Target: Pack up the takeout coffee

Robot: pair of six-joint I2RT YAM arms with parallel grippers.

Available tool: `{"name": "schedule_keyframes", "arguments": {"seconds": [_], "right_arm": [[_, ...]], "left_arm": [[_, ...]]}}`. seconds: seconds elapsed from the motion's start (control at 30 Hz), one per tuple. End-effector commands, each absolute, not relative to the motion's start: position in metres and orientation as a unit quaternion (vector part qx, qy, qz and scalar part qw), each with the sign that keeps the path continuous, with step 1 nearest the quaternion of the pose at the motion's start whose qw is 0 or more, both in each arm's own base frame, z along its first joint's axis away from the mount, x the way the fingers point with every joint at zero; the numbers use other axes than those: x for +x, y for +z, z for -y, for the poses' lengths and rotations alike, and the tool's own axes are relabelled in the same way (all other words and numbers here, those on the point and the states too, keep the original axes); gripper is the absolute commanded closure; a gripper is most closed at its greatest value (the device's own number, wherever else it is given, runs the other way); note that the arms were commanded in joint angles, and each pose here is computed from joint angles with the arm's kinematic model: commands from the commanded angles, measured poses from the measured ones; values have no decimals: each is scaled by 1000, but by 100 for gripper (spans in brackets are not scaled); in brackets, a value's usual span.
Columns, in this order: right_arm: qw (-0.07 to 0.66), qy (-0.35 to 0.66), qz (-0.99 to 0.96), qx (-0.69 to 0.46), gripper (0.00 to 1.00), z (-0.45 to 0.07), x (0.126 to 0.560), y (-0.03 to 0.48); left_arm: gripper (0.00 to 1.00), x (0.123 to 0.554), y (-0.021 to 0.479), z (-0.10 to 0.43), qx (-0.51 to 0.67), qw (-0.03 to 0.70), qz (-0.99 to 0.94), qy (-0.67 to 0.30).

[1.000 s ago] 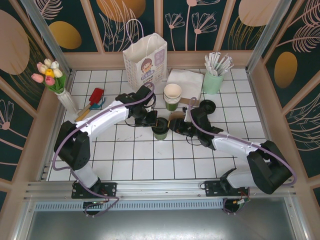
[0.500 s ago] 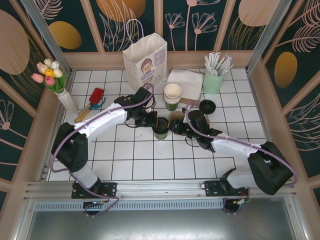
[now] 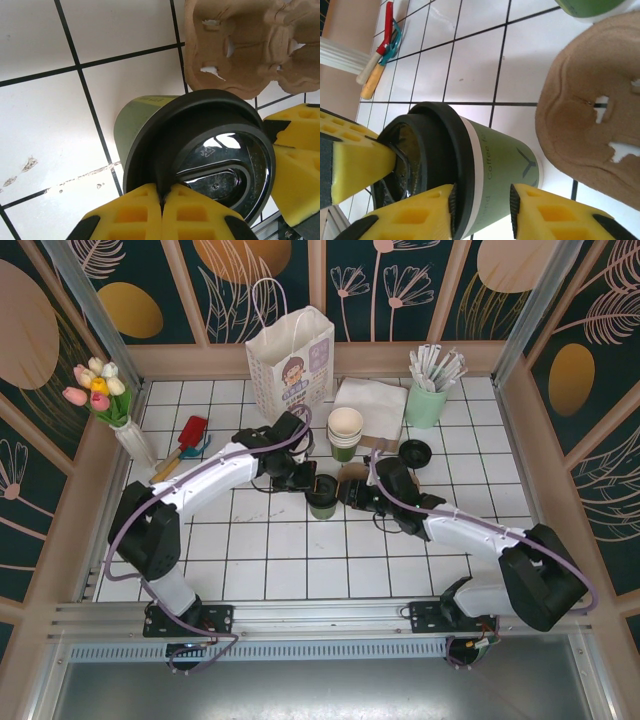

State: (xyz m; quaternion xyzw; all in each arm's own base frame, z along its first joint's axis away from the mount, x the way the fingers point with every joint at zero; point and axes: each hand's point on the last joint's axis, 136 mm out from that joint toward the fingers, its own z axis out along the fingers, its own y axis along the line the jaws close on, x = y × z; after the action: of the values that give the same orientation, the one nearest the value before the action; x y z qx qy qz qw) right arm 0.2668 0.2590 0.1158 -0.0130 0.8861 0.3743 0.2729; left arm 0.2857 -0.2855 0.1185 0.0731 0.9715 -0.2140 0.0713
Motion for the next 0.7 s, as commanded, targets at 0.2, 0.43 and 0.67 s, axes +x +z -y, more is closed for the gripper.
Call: {"name": "schedule_keyframes", "arguments": {"seconds": [0.2, 0.43, 0.67], "right_arm": [[236, 421, -872, -85, 44, -256, 215, 111], [247, 438, -859, -96, 37, -265, 220, 116], [262, 459, -843, -102, 33, -280, 233, 127]], "left_arm": [[100, 267, 80, 250, 56, -2, -995, -82], [100, 268, 85, 259, 61, -3, -994, -94], [100, 269, 85, 260, 63, -4, -994, -93]]}}
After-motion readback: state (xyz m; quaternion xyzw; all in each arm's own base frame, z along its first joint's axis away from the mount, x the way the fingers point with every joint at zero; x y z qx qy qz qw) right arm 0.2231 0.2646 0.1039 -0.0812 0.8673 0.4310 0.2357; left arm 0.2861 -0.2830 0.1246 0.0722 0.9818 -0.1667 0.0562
